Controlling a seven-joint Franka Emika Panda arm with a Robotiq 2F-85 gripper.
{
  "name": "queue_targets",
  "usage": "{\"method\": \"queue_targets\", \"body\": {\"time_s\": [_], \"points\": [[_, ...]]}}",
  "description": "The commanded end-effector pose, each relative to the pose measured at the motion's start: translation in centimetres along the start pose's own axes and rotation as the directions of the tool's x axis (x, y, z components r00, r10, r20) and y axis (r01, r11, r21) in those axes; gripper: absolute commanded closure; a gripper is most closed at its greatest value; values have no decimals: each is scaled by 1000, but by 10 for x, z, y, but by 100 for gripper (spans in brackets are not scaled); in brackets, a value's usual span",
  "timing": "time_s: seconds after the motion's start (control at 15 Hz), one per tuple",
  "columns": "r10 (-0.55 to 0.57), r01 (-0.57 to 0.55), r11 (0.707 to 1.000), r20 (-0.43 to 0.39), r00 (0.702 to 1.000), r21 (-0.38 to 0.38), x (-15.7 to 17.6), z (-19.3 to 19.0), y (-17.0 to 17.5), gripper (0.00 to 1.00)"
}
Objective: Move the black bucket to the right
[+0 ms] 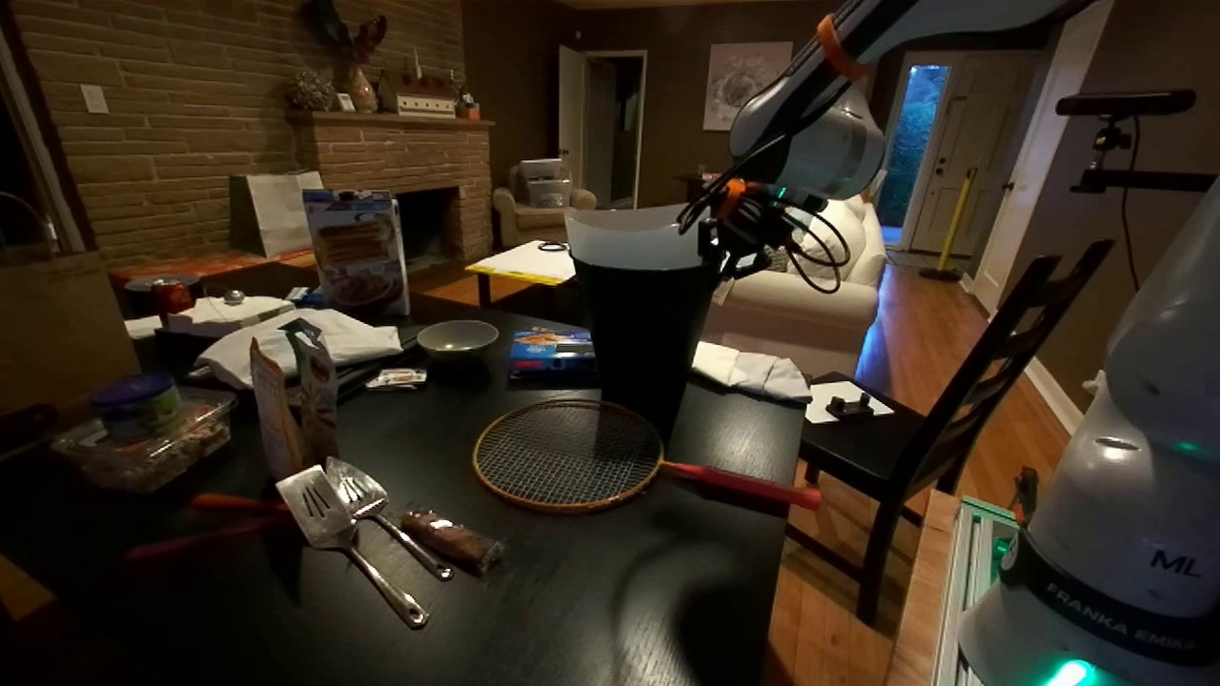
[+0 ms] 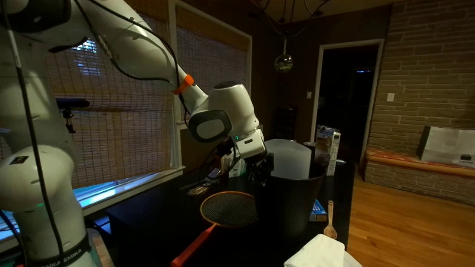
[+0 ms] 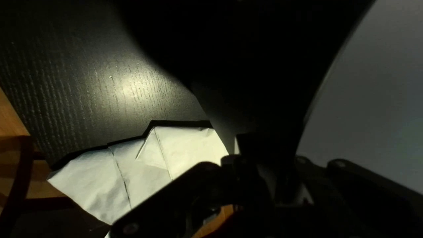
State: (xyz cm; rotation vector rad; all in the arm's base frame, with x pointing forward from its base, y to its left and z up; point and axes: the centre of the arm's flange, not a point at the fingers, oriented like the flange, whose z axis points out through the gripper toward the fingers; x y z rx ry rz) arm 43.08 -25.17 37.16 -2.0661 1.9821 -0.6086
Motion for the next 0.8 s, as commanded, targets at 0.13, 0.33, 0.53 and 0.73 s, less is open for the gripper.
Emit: {"method": "queue_targets", "body": {"time_s": [0.13,0.33,0.53,0.73], "points": [[-54,56,998,-69,996,31,14,-50,-20,39],[-211,227,969,-158,965,95,22,-113,-33,19],[-299,347,917,-237,925,196,26,-181,-49,2],[-253,294,940,-224,941,172,25,-154,-46,3]]}}
